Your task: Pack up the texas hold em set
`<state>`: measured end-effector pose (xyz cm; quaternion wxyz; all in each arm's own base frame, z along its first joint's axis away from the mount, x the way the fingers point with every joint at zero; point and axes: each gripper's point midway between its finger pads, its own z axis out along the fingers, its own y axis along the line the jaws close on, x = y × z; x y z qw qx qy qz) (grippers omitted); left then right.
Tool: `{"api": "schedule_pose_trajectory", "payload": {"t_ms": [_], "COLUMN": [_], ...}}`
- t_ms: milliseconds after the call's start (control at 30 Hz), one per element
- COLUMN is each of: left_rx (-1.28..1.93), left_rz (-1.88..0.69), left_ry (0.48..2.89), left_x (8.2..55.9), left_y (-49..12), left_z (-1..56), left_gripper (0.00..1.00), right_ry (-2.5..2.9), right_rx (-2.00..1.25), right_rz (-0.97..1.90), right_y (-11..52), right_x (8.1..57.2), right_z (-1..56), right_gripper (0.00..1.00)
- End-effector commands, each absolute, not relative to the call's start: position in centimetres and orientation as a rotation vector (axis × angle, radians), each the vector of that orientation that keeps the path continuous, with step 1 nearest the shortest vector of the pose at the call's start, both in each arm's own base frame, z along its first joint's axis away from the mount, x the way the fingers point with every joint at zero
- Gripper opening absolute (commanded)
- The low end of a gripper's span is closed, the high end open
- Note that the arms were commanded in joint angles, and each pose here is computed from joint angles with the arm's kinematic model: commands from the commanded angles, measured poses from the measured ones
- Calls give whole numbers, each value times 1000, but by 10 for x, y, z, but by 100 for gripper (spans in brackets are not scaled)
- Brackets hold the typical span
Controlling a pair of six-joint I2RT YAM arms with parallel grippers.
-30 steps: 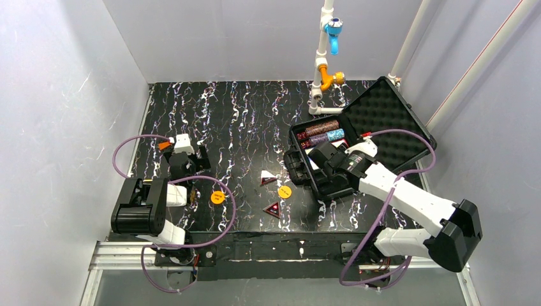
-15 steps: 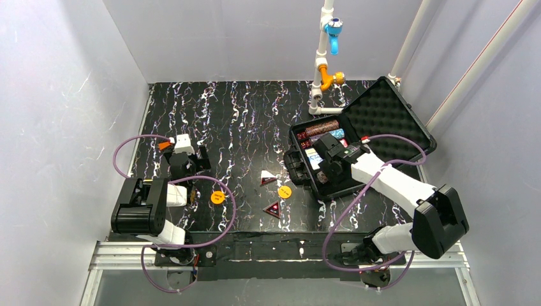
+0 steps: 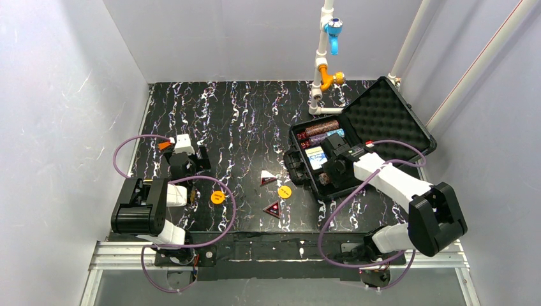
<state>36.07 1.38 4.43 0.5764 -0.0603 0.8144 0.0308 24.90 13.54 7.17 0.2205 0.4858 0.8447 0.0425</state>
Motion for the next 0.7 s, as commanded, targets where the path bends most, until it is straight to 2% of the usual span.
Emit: {"api": "schedule_pose_trajectory", "payload": {"t_ms": [0,667], "left_rx": [-142,-142], "left_rz": [95,95], "left_ry": [1872,1873], "left_x": [365,365], "left_y": [16,17], "left_z": [55,55], "left_gripper": [98,98], "right_ry": [2317,2313], "right_rx": [1356,1433], "right_rz": [186,179], "right_y": [140,134], "right_x": [263,276], "right_z": [75,54], "right_gripper": [1,1]}}
